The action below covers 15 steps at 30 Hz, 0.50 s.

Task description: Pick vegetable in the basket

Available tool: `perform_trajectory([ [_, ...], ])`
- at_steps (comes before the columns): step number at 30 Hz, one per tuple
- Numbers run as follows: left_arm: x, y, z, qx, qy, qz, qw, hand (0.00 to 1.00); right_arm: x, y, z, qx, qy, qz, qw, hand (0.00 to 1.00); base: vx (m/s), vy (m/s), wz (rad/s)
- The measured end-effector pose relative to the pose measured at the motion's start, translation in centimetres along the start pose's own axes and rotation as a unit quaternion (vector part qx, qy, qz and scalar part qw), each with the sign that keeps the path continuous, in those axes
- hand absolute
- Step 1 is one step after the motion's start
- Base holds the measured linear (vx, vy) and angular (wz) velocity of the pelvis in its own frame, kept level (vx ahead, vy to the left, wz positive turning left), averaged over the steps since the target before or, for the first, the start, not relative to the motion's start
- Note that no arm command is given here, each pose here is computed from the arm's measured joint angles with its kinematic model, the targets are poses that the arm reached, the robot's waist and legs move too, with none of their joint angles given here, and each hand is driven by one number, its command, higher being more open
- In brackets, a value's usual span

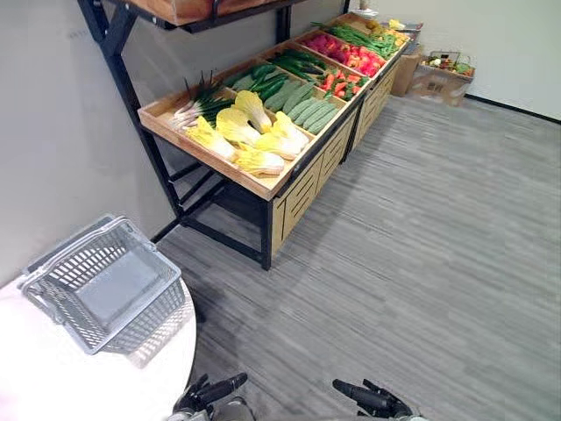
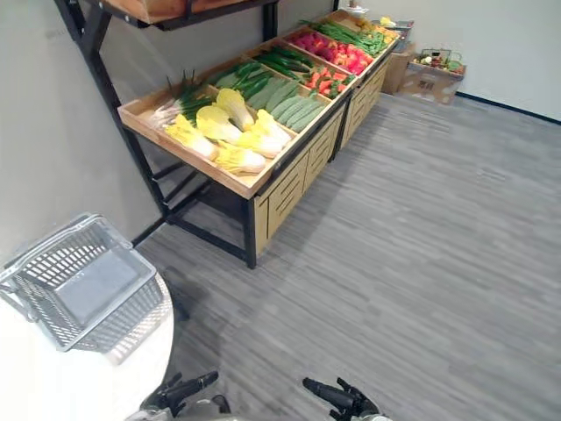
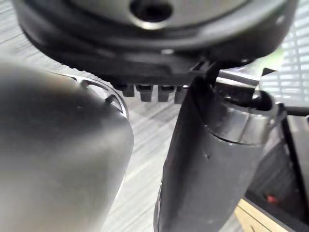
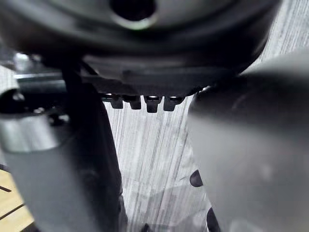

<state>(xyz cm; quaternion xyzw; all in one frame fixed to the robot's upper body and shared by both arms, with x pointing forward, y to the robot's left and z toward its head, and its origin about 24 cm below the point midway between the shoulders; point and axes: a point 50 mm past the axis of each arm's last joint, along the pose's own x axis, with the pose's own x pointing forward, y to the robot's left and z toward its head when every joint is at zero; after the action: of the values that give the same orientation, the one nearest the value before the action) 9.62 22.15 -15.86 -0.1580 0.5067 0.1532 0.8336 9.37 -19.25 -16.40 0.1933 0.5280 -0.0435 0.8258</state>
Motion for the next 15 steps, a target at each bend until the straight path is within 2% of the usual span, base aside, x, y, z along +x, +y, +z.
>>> perform_trajectory([
  [2, 0.1, 0.0, 0.1, 0.007, 0.011, 0.003, 1.000, 1.00, 0.0, 0.1, -0.4, 0.005, 0.002, 0.002, 1.000, 1.00, 0.13, -0.020, 0.42],
  [5, 0.3, -1.3, -0.7, 0.050, 0.039, -0.015, 0.998, 1.00, -0.4, -0.8, -0.4, 0.036, -0.011, -0.011, 0.999, 1.00, 0.15, 0.030, 0.39],
  [9, 0.3, -1.3, -0.6, 0.074, 0.043, -0.019, 0.996, 1.00, -0.3, -0.5, -0.5, 0.039, -0.013, -0.013, 0.999, 1.00, 0.07, 0.001, 0.23],
  [15, 0.2, -1.1, -0.4, 0.054, 0.023, -0.011, 0.998, 1.00, -0.3, -0.4, -0.9, 0.017, -0.001, -0.013, 1.000, 1.00, 0.01, 0.011, 0.55],
])
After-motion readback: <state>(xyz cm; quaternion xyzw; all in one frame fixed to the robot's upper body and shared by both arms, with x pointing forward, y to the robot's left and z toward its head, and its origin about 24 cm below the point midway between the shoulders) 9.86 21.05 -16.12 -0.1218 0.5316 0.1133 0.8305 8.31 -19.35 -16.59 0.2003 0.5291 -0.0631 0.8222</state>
